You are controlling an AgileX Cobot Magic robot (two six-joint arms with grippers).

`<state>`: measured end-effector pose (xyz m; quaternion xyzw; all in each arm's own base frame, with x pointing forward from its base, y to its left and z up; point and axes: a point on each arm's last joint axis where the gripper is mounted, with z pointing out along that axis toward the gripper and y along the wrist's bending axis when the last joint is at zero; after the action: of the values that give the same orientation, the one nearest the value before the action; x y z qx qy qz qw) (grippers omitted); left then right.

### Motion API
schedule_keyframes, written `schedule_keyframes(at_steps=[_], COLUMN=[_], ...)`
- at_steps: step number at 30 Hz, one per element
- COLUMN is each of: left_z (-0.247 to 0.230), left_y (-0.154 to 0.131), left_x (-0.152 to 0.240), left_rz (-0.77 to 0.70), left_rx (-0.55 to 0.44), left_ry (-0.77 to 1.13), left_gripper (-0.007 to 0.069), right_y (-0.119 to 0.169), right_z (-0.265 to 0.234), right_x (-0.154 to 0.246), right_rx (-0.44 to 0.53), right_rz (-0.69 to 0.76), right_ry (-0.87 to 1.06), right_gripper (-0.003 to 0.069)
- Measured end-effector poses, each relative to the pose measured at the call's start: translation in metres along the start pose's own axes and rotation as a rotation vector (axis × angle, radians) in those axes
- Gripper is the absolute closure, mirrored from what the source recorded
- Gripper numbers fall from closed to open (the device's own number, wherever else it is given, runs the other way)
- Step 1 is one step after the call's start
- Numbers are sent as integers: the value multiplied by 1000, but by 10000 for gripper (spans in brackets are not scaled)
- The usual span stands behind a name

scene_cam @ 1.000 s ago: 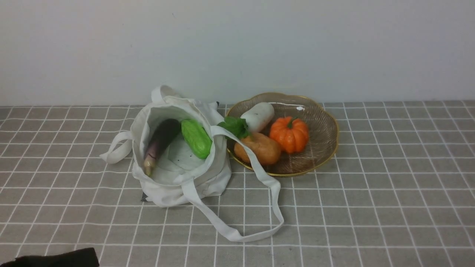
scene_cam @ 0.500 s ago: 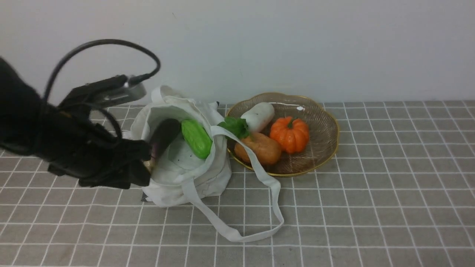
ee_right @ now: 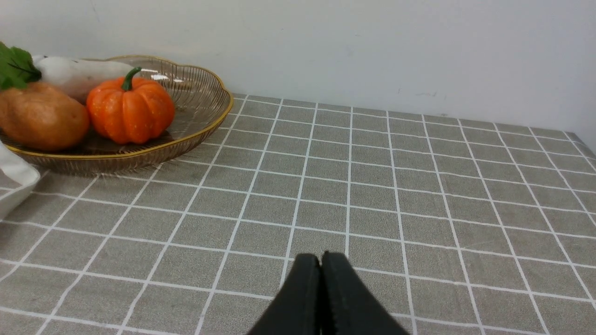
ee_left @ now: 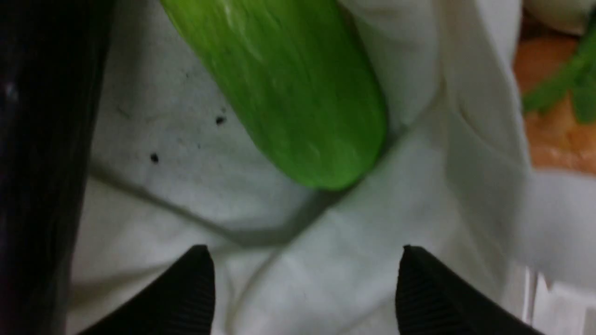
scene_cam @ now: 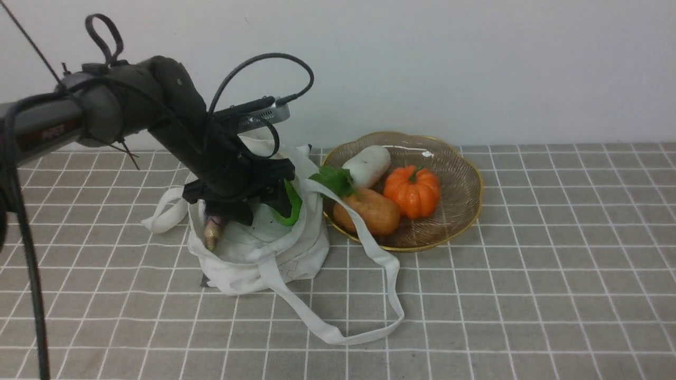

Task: Take vegetables from bag on grey coffee tablecloth place on plate.
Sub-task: 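Reach into the cloth bag and grasp the green cucumber with the left gripper, then place the green vegetable from the bag onto the plate with the left gripper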

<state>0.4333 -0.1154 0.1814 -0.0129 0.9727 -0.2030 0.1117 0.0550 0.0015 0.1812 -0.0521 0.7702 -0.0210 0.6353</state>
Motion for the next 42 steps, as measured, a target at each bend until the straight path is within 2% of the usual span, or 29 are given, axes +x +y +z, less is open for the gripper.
schedule_keyframes(at_steps=[6, 16, 19, 21, 26, 35, 38, 42], left_z=[25, 32, 38, 39, 38, -10, -44, -73], left_y=[6, 2, 1, -2, -2, -14, -16, -18], left_x=[-16, -25, -24, -24, -23, -10, 2, 14], left_rz=[-55, -74, -81, -86, -72, 71, 156, 209], left_rx=[0, 4, 7, 12, 7, -67, -163, -227], left_ry=[-51, -160, -166, -166, -155, -50, 26, 101], left_gripper=[154, 157, 191, 256, 264, 264, 264, 264], right_y=[0, 0, 0, 0, 0, 0, 0, 0], right_z=[0, 0, 0, 0, 0, 0, 0, 0], right_x=[0, 0, 0, 0, 0, 0, 0, 0], right_rx=[0, 0, 0, 0, 0, 0, 0, 0], right_rz=[0, 0, 0, 0, 0, 0, 0, 0], right_ry=[0, 0, 0, 0, 0, 0, 0, 0], right_gripper=[673, 673, 673, 673, 673, 673, 673, 673])
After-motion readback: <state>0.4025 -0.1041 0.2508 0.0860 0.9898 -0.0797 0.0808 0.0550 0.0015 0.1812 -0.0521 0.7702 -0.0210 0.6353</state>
